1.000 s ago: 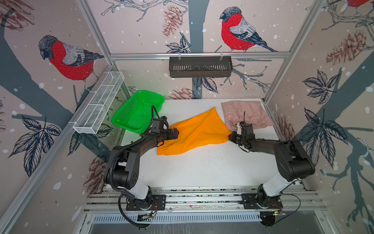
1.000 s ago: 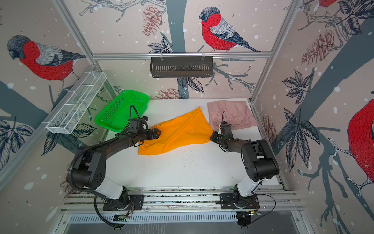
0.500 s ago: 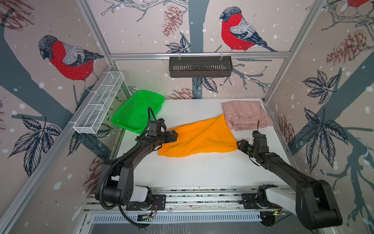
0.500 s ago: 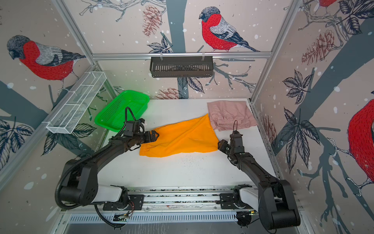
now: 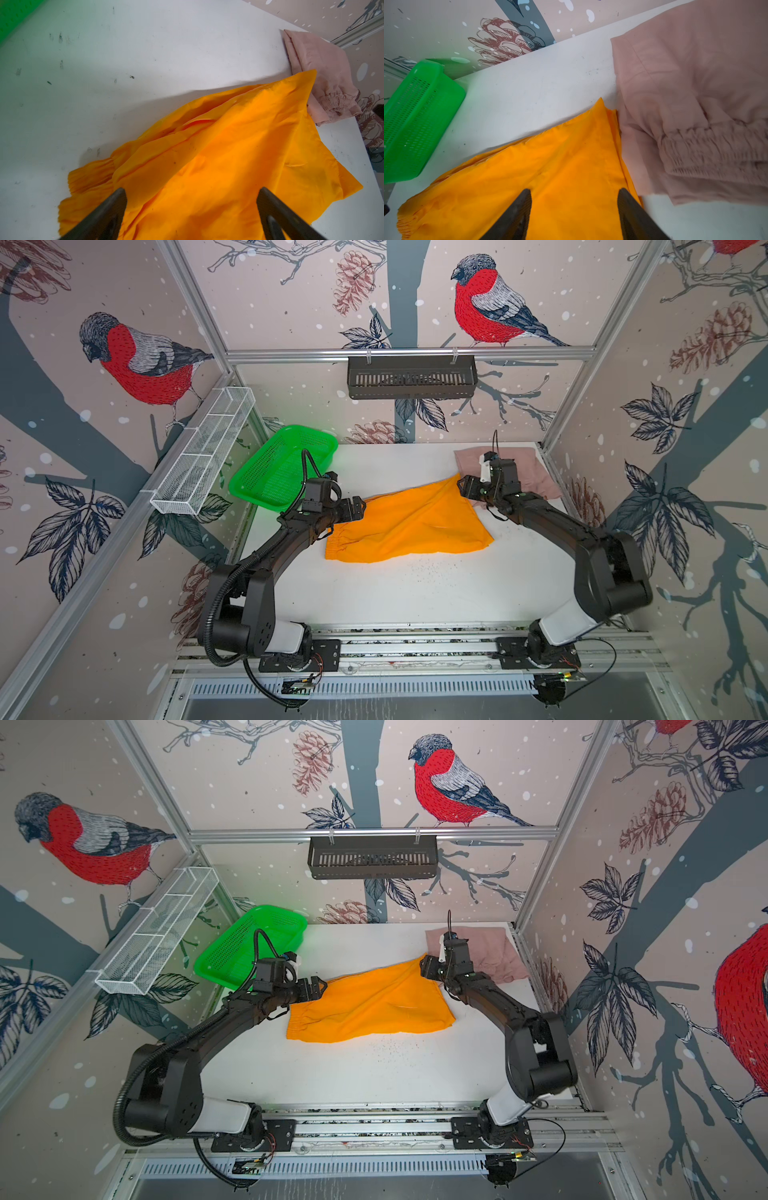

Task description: Fold and stack the shorts

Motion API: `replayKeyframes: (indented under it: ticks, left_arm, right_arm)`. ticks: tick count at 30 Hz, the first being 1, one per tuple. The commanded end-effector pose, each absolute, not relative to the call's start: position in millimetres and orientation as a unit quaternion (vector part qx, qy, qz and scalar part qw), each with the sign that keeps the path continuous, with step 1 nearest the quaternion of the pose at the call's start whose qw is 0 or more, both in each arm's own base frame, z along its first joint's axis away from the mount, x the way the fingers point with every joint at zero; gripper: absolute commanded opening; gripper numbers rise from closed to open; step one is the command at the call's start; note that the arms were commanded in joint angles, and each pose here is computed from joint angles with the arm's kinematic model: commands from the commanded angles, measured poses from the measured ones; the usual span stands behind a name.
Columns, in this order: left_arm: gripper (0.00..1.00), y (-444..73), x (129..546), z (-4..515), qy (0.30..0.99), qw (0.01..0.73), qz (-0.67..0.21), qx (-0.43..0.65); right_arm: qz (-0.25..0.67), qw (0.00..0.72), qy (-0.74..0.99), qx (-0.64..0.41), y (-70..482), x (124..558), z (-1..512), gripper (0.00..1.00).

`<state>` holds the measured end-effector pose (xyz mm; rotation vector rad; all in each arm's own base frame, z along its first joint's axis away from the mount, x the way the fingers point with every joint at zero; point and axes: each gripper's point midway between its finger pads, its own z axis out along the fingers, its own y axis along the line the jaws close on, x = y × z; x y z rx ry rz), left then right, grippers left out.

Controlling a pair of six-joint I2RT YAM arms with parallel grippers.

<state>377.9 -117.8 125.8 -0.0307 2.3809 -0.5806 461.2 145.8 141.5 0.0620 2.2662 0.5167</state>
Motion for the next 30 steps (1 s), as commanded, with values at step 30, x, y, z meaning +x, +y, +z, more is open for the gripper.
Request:
replayKeyframes:
  ticks: [30]
  left_arm:
    - [0.98, -110, 371, 97, 0.927, 0.314, -0.201, -0.025]
  right_arm:
    - [0.186, 0.297, 0.933, -0.078, 147, 465, 48, 0.5]
